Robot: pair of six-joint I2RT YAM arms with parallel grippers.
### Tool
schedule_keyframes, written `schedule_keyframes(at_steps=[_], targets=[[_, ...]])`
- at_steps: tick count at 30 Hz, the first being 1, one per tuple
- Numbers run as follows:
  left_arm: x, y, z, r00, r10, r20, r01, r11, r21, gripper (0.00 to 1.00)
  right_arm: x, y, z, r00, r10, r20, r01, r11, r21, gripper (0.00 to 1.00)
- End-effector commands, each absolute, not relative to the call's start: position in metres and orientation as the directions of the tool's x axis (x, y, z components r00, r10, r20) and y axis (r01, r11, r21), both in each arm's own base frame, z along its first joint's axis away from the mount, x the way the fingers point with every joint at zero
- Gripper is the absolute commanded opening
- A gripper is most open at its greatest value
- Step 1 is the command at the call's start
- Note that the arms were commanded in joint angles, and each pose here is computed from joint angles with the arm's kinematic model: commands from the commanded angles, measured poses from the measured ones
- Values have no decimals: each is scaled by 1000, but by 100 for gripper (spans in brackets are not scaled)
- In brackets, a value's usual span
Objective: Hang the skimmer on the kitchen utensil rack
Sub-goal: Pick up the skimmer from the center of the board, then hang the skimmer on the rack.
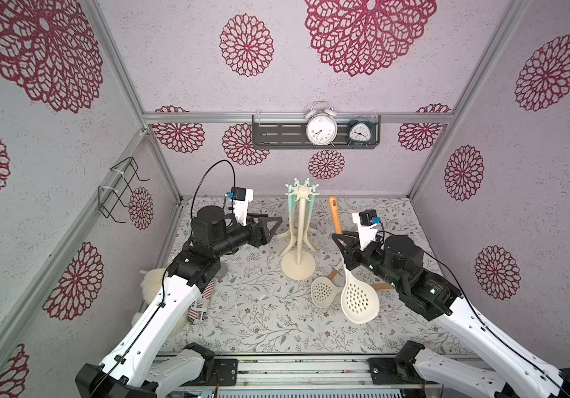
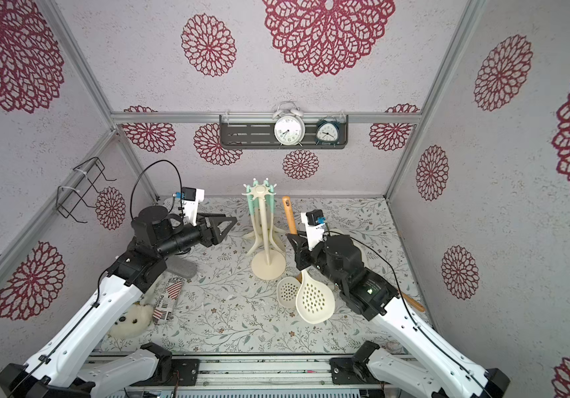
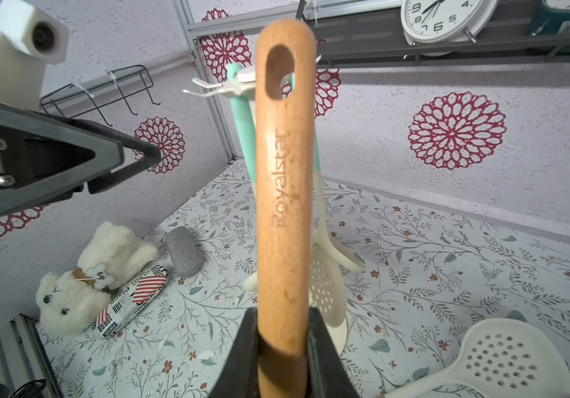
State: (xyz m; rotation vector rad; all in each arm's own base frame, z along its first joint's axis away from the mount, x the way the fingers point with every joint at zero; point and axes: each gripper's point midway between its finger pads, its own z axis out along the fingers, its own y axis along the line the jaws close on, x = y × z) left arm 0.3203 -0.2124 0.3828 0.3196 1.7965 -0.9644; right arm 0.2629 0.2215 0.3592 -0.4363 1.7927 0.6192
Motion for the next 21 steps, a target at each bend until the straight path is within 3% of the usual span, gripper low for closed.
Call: schedule_keyframes(at_steps=[1,8,21], targets=[[328,-206,419,-338,-230,-913,626,669,-400,65,261,228,381,-287,-27,-957,-670,720,180,0],[348,-203,442,-333,-252,-909,610,678,-411,61,274,230,393,-295,-46,-954,-724,663,191,0],[377,-239,435,-512,-160,-844,653,566,-503,53,281,223,401,-337,-36,-941,-809,522,269,0]])
